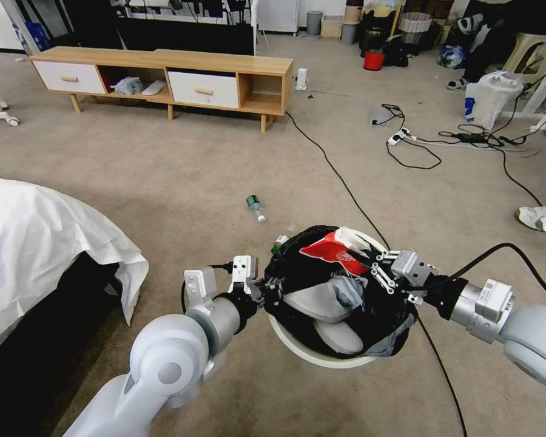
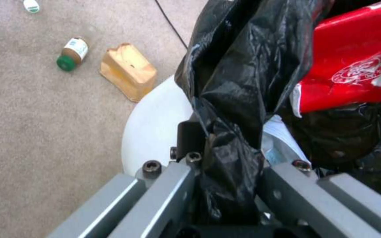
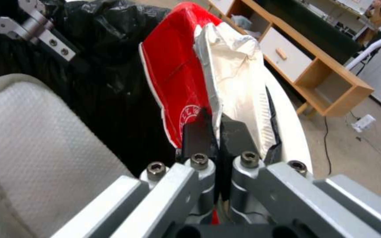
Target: Pick up the trash bin and place the garbage on the floor into it.
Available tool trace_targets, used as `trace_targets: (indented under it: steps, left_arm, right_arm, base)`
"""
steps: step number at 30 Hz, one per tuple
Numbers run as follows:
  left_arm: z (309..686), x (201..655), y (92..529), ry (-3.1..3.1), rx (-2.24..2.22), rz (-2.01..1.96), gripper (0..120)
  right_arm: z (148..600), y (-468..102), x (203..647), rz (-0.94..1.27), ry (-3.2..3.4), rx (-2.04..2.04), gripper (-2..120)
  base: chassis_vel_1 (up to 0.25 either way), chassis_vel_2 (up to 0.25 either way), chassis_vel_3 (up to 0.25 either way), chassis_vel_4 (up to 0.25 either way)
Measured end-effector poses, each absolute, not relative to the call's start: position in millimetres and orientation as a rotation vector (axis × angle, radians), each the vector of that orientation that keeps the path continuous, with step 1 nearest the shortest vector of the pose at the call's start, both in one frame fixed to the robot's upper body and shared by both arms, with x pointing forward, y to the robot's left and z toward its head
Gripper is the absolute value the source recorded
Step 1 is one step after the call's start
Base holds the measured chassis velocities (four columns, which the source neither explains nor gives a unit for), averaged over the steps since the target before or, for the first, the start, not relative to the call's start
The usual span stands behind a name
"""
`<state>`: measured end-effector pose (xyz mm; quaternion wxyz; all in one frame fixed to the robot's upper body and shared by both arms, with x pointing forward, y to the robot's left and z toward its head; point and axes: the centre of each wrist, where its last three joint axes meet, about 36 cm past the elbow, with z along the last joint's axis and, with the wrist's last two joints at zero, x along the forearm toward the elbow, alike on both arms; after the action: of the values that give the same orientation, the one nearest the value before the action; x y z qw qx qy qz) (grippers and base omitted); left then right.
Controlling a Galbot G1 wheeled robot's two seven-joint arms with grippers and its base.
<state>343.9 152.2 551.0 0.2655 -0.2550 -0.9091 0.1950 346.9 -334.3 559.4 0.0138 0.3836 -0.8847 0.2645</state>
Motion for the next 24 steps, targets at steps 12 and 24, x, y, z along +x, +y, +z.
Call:
trace_targets:
  steps: [12,24]
  left_arm:
    - [554,347,151,-2.455,-0.697,0.549,1]
    - [555,346,149,-2.448,-0.710,0.567,1]
  right_arm:
    - [545,-323,349,0.765,-2.745,1.243,36]
    - [529,-319,355,0.722,-2.732,1.240,84]
  base:
    - [0.000,0.000,0.000,0.000]
    - [0.000,0.000,0.000,0.000]
